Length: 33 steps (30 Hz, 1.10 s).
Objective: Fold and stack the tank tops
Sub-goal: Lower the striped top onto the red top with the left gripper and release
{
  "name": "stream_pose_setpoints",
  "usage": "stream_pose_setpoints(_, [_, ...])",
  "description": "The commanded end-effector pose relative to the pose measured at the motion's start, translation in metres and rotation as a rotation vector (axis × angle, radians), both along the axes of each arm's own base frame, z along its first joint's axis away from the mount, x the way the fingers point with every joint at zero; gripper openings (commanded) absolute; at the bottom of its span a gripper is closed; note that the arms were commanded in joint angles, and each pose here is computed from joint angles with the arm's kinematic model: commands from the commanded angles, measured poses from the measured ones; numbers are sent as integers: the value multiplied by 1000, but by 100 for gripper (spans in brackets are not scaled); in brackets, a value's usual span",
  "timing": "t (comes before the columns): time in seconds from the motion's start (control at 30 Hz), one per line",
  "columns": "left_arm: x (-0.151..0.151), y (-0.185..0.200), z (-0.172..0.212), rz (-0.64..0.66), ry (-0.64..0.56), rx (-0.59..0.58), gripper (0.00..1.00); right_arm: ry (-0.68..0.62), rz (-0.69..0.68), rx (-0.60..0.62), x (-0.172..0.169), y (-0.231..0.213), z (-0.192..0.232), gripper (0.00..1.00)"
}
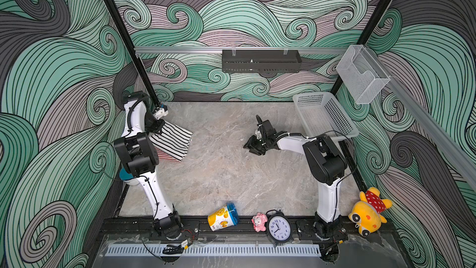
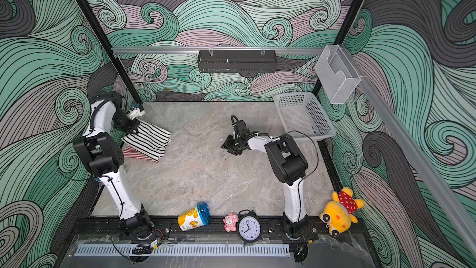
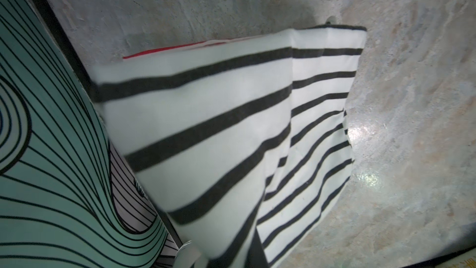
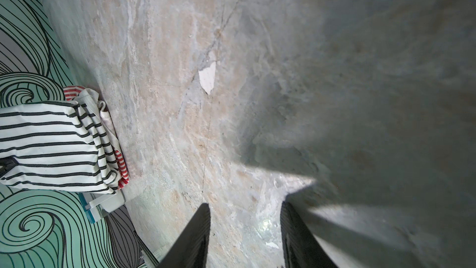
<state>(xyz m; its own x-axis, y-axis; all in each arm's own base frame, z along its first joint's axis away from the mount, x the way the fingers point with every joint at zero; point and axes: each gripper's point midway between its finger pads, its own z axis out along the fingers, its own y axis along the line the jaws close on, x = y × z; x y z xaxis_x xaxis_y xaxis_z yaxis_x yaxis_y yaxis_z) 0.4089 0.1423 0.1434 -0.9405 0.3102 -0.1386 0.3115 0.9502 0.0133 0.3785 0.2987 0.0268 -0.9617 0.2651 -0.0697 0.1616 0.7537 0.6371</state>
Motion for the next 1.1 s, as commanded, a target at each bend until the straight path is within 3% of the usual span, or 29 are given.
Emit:
stream_pose_setpoints(0.0, [9,22,-12,37,-14,53,0,20,-5,-38,-8,-6,-5,46])
stream_pose_setpoints(0.23, [20,38,-36,75,-17,92,0,23,-4,-41,-8,-7,-5,46])
stream_pose_setpoints(0.53, [21,47,-67,100,16,124,11,23,5,-55,-9,-8,-1,46])
stream_pose_setpoints(1.07, [-2,79,-66,237,-17,203,31,17,15,-50,-8,-6,4,46])
